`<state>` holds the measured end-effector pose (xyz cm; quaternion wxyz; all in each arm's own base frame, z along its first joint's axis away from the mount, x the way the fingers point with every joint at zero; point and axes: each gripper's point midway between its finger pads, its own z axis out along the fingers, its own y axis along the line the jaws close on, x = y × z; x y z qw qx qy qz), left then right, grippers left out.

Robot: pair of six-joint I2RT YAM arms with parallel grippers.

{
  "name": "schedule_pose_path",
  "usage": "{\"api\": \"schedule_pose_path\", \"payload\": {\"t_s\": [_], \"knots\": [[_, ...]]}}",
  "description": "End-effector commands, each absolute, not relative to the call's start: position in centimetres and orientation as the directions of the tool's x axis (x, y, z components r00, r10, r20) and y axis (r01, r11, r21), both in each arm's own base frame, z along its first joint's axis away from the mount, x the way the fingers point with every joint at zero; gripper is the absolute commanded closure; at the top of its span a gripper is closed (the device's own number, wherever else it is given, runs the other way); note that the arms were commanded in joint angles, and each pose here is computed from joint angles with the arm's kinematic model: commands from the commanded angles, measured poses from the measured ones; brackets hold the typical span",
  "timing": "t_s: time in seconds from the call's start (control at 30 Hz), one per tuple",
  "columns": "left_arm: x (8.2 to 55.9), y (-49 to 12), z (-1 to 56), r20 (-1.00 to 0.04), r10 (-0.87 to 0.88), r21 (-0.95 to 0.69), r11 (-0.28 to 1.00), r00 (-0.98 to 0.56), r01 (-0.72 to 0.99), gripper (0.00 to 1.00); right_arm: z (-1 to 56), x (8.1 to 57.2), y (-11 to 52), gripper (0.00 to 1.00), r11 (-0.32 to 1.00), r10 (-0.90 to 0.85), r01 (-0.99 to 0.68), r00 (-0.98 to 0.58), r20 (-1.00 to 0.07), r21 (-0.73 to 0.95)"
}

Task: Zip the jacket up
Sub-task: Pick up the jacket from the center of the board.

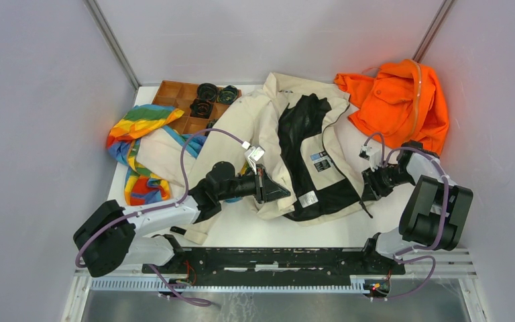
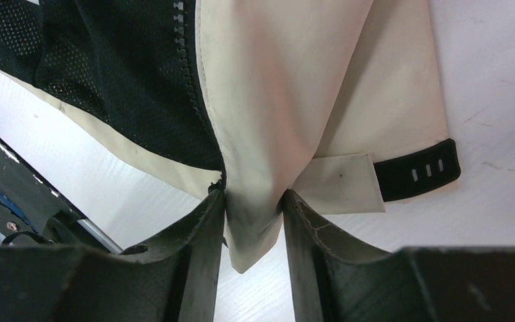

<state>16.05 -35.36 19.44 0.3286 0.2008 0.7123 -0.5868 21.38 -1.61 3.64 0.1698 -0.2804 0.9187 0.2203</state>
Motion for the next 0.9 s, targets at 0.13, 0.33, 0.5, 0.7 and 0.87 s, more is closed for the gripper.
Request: {"api": "schedule_pose_path", "payload": {"t_s": [0.13, 0.33, 0.5, 0.7, 0.87], "knots": [[16.7, -35.7, 21.4, -0.748, -0.146, -0.663, 0.2, -0.647, 0.721, 0.98, 4.5, 22.0, -1.3, 0.79, 0.722, -0.445, -0.61, -0.771, -0.456, 0.326], [16.9, -35.7, 20.9, -0.745, -0.143, -0.666, 0.212, -0.652, 0.715, 0.98, 6.0, 22.0, -0.4, 0.98, 0.687, -0.44, -0.638, -0.747, -0.498, 0.349], [17.1, -35.9, 20.8, -0.744, -0.15, -0.668, 0.211, -0.652, 0.714, 0.98, 8.5, 22.2, 1.3, 0.98, 0.631, -0.406, -0.672, -0.712, -0.573, 0.388], [17.7, -36.1, 21.4, -0.767, -0.182, -0.642, 0.205, -0.616, 0.739, 0.98, 11.2, 22.2, 3.7, 1.0, 0.537, -0.35, -0.723, -0.66, -0.664, 0.435], [18.1, -35.7, 22.1, -0.81, -0.232, -0.582, 0.209, -0.538, 0.786, 0.98, 13.5, 22.6, 6.5, 1.0, 0.459, -0.321, -0.781, -0.59, -0.74, 0.423]]}}
